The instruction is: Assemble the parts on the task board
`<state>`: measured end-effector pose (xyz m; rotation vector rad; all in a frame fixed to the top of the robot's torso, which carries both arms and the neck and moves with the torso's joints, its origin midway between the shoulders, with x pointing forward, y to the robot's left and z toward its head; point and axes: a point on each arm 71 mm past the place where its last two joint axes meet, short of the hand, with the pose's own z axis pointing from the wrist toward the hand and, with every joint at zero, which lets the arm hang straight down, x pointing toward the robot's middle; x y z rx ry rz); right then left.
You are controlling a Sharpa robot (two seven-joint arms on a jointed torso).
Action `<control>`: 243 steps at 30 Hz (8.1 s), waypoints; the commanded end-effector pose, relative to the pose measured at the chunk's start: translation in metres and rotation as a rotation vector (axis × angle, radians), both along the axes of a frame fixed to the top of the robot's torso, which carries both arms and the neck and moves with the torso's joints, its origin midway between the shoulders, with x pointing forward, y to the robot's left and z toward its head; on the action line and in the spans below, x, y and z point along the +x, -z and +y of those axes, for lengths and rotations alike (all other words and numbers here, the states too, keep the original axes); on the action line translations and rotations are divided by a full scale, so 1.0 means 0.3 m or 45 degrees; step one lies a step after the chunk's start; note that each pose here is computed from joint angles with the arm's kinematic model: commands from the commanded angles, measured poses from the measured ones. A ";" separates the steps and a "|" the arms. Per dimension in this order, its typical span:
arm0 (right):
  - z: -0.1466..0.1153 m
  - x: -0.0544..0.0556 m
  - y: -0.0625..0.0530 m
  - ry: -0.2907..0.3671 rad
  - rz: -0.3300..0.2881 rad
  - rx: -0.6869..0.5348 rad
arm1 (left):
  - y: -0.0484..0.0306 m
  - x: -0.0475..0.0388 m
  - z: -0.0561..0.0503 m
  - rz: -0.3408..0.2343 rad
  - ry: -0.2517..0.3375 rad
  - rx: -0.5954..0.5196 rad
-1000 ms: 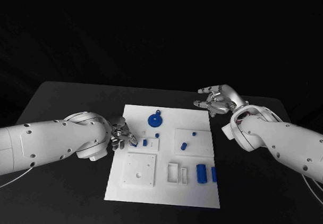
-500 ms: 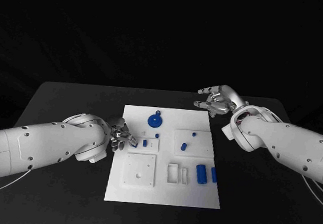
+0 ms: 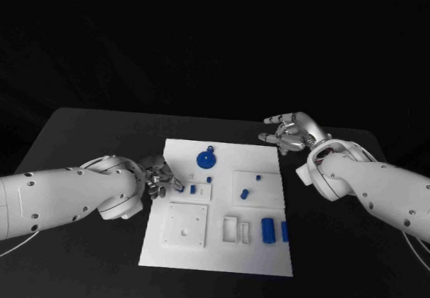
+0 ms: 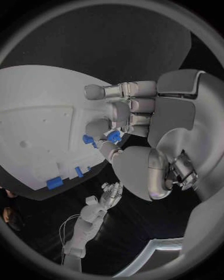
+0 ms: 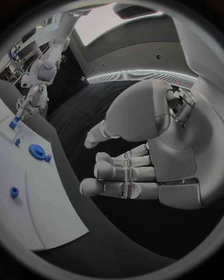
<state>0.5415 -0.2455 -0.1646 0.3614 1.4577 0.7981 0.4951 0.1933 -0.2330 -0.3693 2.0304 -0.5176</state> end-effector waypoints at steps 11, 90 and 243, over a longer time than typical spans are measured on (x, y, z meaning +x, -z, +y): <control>0.003 -0.001 0.002 -0.018 0.001 -0.002 | 0.007 -0.002 0.003 0.028 -0.026 -0.008; -0.003 -0.001 0.004 -0.015 0.003 -0.001 | 0.022 0.004 0.006 0.037 -0.045 0.044; -0.007 -0.001 0.015 -0.013 0.009 -0.003 | 0.035 0.003 0.037 -0.032 -0.097 0.066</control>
